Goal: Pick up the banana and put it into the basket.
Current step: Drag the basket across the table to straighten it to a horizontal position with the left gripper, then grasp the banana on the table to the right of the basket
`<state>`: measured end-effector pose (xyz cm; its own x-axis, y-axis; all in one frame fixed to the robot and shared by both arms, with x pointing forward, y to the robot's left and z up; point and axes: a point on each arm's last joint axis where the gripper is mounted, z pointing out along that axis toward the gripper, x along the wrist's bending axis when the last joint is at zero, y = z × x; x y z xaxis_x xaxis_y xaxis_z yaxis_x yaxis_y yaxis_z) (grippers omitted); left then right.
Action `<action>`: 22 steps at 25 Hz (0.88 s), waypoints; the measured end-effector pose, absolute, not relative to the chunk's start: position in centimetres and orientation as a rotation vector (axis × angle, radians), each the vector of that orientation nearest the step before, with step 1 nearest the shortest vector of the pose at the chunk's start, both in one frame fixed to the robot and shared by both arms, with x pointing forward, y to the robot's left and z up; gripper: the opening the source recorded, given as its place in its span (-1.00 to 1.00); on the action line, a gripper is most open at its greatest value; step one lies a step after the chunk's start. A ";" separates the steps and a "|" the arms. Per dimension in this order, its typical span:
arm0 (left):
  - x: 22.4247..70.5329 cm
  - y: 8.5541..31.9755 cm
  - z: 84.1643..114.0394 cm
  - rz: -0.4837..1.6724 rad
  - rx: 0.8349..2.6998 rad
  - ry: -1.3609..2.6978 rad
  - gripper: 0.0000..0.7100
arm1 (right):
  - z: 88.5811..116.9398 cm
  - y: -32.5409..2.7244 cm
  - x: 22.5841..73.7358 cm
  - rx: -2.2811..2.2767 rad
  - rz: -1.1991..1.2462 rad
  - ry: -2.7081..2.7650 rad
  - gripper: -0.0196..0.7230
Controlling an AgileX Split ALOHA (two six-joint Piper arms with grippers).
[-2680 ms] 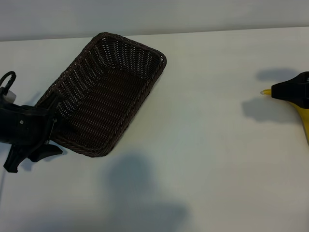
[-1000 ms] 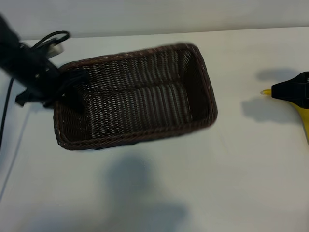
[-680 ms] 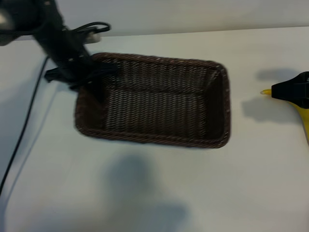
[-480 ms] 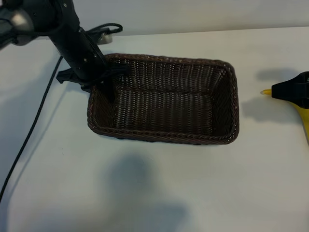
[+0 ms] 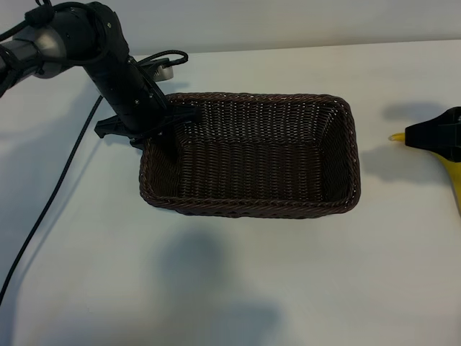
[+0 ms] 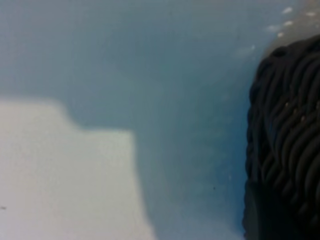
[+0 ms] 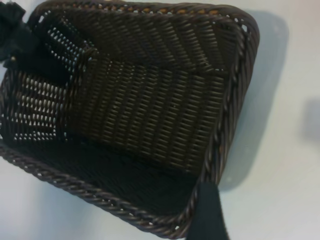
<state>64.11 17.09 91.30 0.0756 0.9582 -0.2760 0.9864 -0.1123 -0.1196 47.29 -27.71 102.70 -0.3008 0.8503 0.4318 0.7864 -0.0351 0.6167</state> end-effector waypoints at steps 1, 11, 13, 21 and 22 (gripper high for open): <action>64.2 17.1 91.2 -0.431 2.225 2.023 -0.56 | 102.7 -27.7 47.3 1.809 1.262 2.126 0.53; 64.0 17.0 91.6 -0.454 2.259 1.971 0.15 | 102.7 -27.7 47.3 1.809 1.262 2.126 0.53; 64.0 17.0 92.0 -0.443 2.260 1.963 0.37 | 102.7 -27.7 47.3 1.809 1.262 2.126 0.53; 62.8 17.8 97.2 -0.341 2.312 1.911 0.58 | 102.7 -27.7 47.3 1.809 1.262 2.126 0.53; 62.5 18.0 98.1 -0.308 2.316 1.910 0.58 | 102.7 -27.7 47.3 1.809 1.262 2.126 0.53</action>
